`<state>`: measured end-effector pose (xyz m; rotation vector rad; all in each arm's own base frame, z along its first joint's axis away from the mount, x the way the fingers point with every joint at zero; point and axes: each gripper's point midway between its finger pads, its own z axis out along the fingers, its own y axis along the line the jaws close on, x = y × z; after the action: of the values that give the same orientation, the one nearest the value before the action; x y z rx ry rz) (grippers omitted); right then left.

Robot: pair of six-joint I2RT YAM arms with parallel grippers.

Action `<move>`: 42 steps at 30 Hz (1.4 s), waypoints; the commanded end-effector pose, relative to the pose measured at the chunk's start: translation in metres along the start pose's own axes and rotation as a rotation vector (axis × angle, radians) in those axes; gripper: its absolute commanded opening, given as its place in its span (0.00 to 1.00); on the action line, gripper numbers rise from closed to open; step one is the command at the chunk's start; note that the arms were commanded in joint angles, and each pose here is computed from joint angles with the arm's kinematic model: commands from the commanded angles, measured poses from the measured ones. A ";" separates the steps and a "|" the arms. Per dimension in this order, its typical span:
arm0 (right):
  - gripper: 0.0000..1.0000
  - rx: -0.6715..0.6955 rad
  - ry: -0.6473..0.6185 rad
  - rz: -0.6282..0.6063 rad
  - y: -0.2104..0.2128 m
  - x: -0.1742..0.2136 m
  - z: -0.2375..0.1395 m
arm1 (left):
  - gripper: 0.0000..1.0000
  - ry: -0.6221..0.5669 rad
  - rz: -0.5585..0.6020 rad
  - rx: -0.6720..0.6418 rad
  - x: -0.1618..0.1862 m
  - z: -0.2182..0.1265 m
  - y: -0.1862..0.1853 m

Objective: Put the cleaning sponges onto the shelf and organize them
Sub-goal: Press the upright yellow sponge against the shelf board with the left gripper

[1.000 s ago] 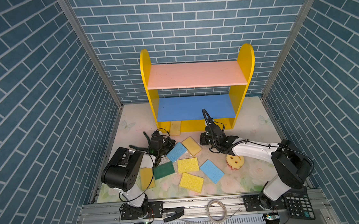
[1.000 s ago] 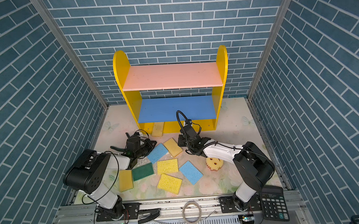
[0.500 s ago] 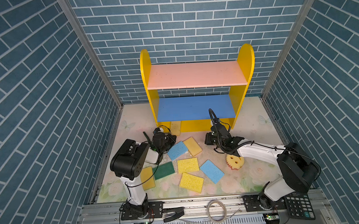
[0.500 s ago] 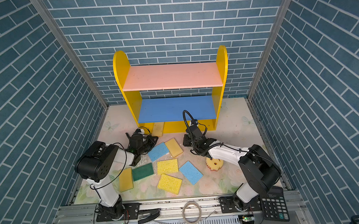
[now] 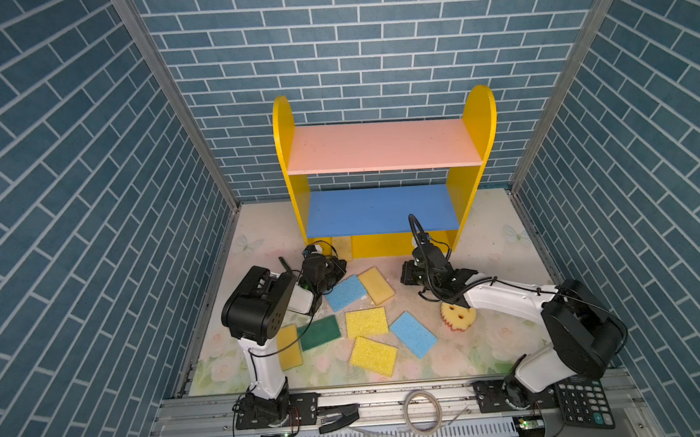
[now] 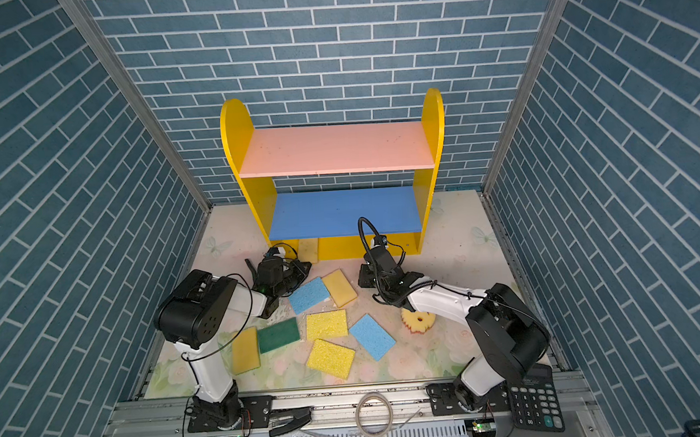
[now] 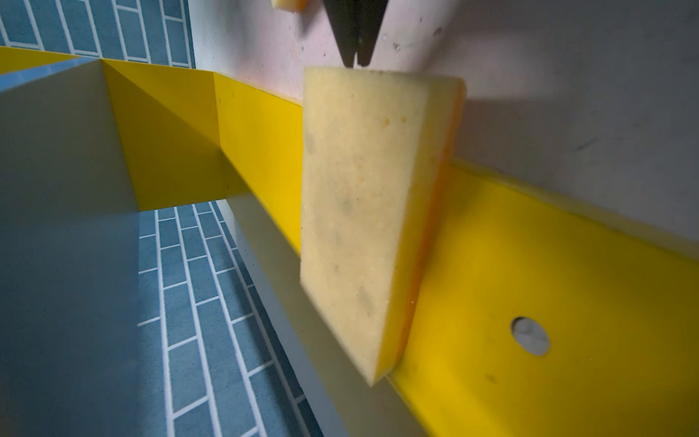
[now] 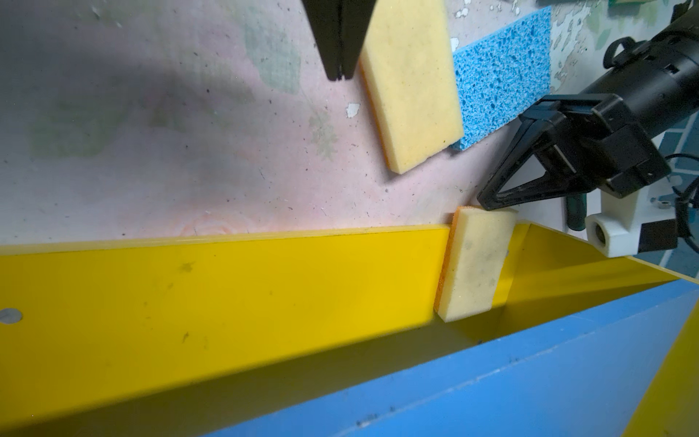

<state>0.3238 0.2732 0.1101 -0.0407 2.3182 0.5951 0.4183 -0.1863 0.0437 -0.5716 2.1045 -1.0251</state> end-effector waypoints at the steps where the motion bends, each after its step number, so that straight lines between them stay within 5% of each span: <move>1: 0.00 0.000 -0.013 -0.001 -0.005 0.000 -0.005 | 0.00 0.002 0.054 -0.007 -0.001 0.006 -0.007; 22: 0.00 -0.034 0.013 0.009 -0.002 0.005 -0.001 | 0.00 -0.007 0.137 -0.124 -0.012 -0.017 -0.011; 42: 0.00 -0.033 0.036 0.045 -0.007 0.010 0.000 | 0.00 -0.160 -0.117 -0.060 -0.010 0.000 0.027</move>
<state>0.3186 0.2714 0.1000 -0.0472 2.3427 0.6457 0.4219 -0.1733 0.0287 -0.7144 2.0593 -0.9544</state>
